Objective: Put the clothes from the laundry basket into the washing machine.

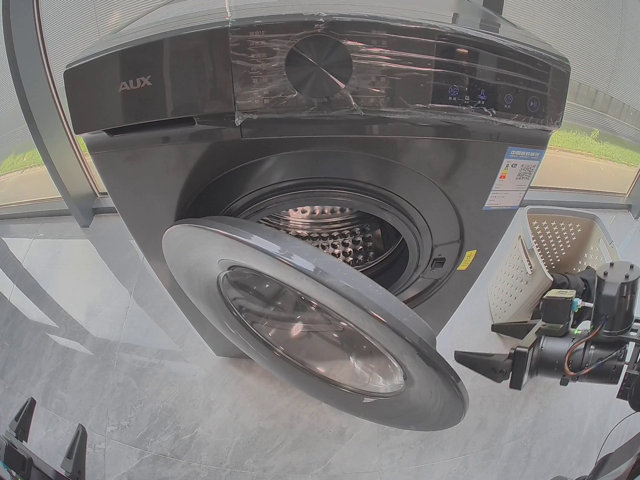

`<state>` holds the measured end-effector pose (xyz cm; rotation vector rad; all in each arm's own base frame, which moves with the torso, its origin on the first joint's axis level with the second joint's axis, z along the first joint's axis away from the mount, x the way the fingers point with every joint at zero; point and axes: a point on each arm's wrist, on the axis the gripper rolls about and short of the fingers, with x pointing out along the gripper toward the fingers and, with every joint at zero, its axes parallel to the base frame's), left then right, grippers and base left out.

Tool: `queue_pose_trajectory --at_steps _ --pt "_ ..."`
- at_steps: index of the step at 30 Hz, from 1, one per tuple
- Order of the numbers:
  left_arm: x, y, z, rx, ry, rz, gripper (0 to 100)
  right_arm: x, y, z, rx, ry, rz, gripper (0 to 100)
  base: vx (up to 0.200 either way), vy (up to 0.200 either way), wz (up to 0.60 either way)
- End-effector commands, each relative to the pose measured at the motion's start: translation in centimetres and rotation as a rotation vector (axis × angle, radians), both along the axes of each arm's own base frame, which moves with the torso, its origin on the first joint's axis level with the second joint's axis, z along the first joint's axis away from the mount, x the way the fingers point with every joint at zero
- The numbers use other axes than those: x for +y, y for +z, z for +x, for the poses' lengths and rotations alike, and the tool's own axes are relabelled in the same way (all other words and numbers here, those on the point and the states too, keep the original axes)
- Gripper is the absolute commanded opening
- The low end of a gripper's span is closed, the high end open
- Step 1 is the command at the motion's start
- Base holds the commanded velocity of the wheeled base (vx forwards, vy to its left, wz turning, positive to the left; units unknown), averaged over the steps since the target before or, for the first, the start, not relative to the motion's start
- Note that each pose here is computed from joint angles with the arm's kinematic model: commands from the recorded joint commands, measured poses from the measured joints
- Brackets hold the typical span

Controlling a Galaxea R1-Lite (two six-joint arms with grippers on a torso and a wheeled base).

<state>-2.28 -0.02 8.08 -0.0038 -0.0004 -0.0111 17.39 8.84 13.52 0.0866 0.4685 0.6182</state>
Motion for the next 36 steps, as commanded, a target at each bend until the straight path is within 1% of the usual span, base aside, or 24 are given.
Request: queue_pose_trajectory --at_steps 1,5,7,8,13,14,16,19,23,27,28,29,31,32,34,36 --pt "0.0 -0.4 0.0 -0.003 0.000 -0.002 100 1.8 -1.7 -0.4 0.070 0.087 -0.034 100 0.000 0.000 0.00" --pt "0.0 -0.4 0.0 -0.003 0.000 0.001 100 2.6 -2.1 -2.0 0.083 0.167 -0.041 100 0.000 0.000 0.00" --pt "0.0 -0.4 0.0 -0.003 0.000 0.001 100 2.7 -2.1 -2.3 0.078 0.179 -0.038 100 0.000 0.000 0.00" --pt "0.0 -0.4 0.0 -0.003 0.000 -0.001 100 2.7 -2.0 -2.6 0.059 0.187 -0.028 100 0.000 0.000 0.00" --pt "0.0 -0.4 0.0 -0.004 0.000 0.001 100 2.5 -1.6 -1.8 0.039 0.153 -0.015 100 0.000 0.000 0.00" --pt "0.0 -0.4 0.0 -0.003 0.000 0.001 100 2.2 -1.4 -1.1 0.025 0.118 -0.007 100 0.000 0.000 0.00" --pt "0.0 -0.4 0.0 -0.003 0.000 0.001 100 2.1 -1.4 -0.6 0.025 0.098 -0.007 100 0.000 0.000 0.00" --pt "0.0 -0.4 0.0 -0.003 0.000 0.001 100 2.5 -1.8 1.0 0.043 0.071 -0.017 100 0.000 0.000 0.00" --pt "0.0 -0.4 0.0 -0.003 0.000 0.001 100 3.1 -2.1 2.3 0.041 0.049 -0.021 100 -0.200 0.000 0.00" --pt "0.0 -0.4 0.0 -0.003 0.000 0.001 100 4.0 -3.9 4.3 0.056 0.028 -0.039 100 -0.200 0.000 0.00" --pt "0.0 -0.4 0.0 -0.003 0.000 0.001 100 4.1 -3.9 4.3 0.055 0.027 -0.037 100 -0.200 0.000 0.00" --pt "0.0 -0.4 0.0 -0.003 0.000 -0.001 100 4.6 -4.5 5.1 0.042 0.023 -0.037 100 0.000 0.000 0.00" --pt "0.0 -0.4 0.0 -0.003 0.000 -0.001 100 5.1 -4.9 6.0 0.030 0.022 -0.031 100 0.000 0.000 0.00" --pt "0.0 -0.4 0.0 -0.003 0.000 -0.001 100 5.1 -4.9 6.0 0.030 0.022 -0.031 100 0.000 0.000 0.00" --pt "0.0 -0.4 0.0 -0.004 0.000 -0.002 100 5.9 -5.9 7.6 0.034 0.020 -0.034 100 0.000 0.000 0.00" --pt "0.0 -0.4 0.0 -0.004 0.000 -0.002 100 6.3 -6.3 7.9 0.044 0.022 -0.040 100 0.000 0.000 0.00"
